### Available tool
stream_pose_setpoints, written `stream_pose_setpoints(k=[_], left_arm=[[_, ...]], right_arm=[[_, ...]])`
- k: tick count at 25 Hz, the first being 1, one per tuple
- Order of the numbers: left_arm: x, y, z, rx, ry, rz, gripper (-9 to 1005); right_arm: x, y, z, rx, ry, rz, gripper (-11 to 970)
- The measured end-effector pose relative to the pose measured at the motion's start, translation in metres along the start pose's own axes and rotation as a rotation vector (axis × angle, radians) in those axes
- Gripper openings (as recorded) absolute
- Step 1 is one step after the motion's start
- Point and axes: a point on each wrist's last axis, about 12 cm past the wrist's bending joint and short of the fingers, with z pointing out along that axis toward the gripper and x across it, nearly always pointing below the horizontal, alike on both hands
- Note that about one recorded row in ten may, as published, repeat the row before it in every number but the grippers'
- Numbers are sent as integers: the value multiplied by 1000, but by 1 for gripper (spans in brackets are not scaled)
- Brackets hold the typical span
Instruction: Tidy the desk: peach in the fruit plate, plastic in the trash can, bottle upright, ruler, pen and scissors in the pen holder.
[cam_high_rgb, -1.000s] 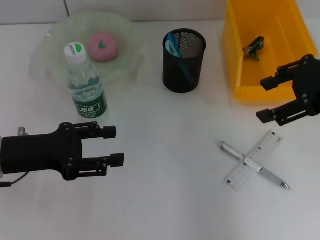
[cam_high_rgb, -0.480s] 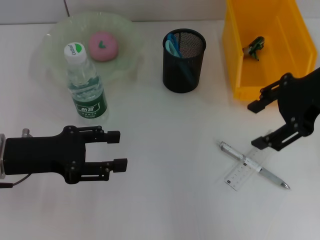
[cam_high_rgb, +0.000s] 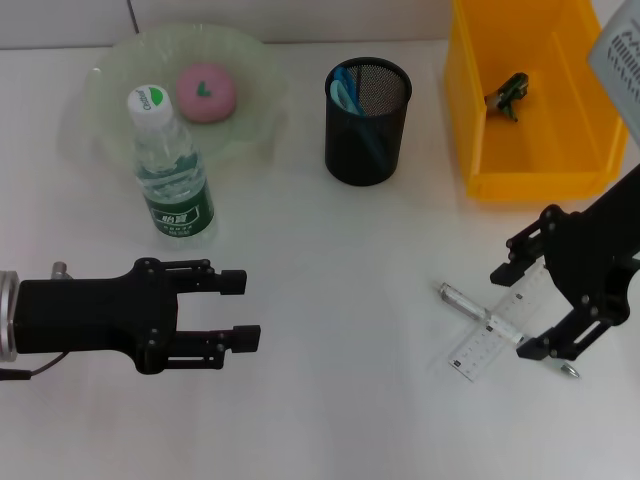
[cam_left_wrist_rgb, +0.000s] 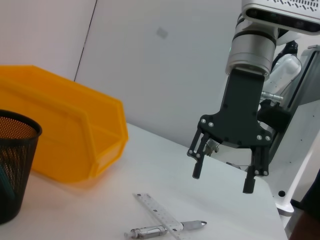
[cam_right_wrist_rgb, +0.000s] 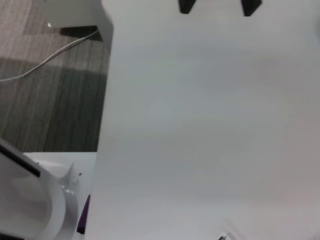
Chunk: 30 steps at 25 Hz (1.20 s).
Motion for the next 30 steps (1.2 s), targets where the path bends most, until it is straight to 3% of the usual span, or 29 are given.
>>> stream_pose_setpoints(k=[9,20,30], left_arm=[[2,-1,0,-4,-4,-25,725],[5,-3,-1,-10,-11,-75,725],[4,-2,-1,-11,-17,-86,725]], right_arm=[[10,2,16,-29,-1,-133,784],[5,-6,45,-56,151,-331,784],[-7,-13,59,-69,188,-484,785]])
